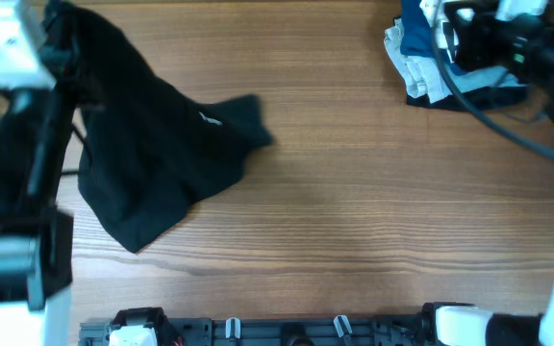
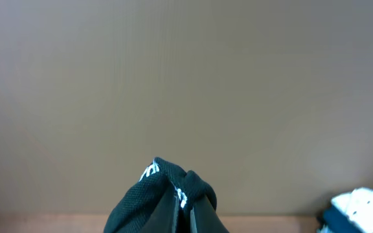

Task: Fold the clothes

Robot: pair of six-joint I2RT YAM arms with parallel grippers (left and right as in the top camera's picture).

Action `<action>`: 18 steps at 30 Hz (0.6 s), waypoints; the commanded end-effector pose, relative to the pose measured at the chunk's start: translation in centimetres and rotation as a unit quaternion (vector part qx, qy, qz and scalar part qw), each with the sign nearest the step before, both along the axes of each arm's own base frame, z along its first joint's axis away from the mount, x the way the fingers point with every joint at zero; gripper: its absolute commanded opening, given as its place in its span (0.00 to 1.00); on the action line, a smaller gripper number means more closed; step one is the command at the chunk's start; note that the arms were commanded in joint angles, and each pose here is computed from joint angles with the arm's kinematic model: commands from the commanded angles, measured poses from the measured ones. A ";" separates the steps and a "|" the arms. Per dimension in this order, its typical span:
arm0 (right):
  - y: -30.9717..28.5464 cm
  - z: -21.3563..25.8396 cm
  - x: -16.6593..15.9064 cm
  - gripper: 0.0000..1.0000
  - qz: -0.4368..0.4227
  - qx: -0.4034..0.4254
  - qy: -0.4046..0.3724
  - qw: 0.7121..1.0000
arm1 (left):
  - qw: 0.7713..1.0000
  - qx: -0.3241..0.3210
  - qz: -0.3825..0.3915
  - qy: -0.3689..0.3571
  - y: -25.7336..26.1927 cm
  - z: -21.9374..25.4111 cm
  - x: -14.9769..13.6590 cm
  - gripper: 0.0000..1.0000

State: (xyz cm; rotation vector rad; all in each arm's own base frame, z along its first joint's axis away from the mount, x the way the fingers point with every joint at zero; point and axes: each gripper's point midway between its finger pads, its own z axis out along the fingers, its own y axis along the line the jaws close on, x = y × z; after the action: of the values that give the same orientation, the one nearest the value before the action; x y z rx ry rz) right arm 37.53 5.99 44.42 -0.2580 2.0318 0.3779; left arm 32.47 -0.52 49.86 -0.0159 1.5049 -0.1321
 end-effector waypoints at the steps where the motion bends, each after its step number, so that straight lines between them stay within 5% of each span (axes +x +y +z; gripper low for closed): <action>1: 1.4 -0.2 -1.1 0.15 0.040 0.012 0.012 0.999 | 0.998 -0.001 -0.021 -0.050 -0.9 3.3 -3.5 0.04; 10: 3.6 -5.6 -0.4 0.48 0.098 0.027 0.105 0.989 | 0.996 -0.052 -0.050 -0.061 -1.6 4.0 -2.4 0.04; 13: 5.6 -7.4 -0.2 0.59 0.136 0.039 0.140 0.980 | 0.985 -0.090 -0.089 -0.116 -2.4 6.6 -0.9 0.04; 18: 9.7 -8.9 -0.5 0.63 0.192 0.037 0.161 0.967 | 0.966 -0.152 -0.115 -0.172 -2.4 8.8 1.8 0.04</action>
State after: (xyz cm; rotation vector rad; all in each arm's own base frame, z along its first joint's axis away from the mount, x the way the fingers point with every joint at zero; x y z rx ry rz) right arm 37.56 12.31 36.16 -0.4569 2.2897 0.6822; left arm 33.21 -2.30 57.24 -0.0167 1.1824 -0.3721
